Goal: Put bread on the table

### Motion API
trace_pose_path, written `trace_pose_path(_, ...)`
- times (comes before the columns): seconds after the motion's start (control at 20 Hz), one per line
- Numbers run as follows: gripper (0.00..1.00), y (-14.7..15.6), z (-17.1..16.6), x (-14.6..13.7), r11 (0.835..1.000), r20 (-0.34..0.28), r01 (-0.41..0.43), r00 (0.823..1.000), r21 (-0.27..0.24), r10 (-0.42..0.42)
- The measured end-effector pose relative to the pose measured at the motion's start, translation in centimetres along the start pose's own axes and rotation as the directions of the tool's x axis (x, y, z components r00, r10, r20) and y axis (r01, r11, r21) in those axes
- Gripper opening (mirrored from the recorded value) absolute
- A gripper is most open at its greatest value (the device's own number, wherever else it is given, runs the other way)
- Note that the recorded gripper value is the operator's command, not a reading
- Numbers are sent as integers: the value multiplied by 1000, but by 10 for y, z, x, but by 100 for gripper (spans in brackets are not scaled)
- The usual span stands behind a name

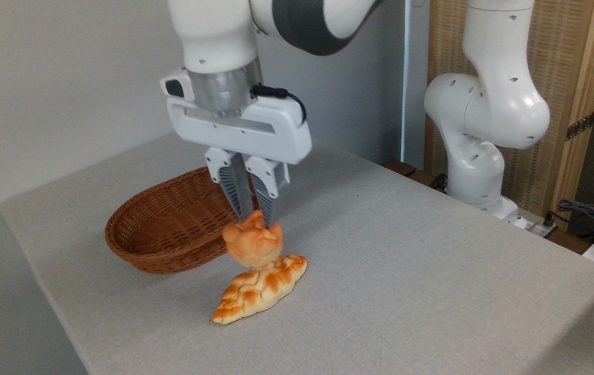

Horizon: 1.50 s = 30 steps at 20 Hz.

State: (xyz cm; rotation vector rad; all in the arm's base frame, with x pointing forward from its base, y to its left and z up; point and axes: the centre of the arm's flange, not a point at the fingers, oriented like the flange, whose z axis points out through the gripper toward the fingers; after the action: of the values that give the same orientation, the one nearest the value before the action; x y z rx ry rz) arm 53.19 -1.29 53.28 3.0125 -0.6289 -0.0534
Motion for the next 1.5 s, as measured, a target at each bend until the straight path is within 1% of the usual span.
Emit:
trace_pose_path(0.15,42,-19,14,-8,1000,43,15,999,-23,-14)
trace_pose_path(0.2,48,-22,18,-8,999,52,16,999,-28,-15)
trace_pose_path(0.3,75,-28,39,-4,999,89,18,996,-42,-14)
trace_pose_path(0.35,96,-29,51,0,999,111,17,994,-50,-12)
trace_pose_path(0.4,100,-31,63,3,998,131,18,991,-57,-10)
trace_pose_path(0.45,100,-32,72,6,998,146,18,989,-63,-9)
trace_pose_path(0.55,100,-33,80,9,998,158,15,987,-68,-4)
trace_pose_path(0.95,100,-34,71,7,998,143,16,990,-62,-7)
trace_pose_path(1.15,100,-42,51,0,998,108,30,994,-49,-25)
trace_pose_path(1.35,100,-41,32,-6,999,74,29,997,-37,-26)
trace_pose_path(1.5,100,-39,24,-8,999,59,27,998,-32,-25)
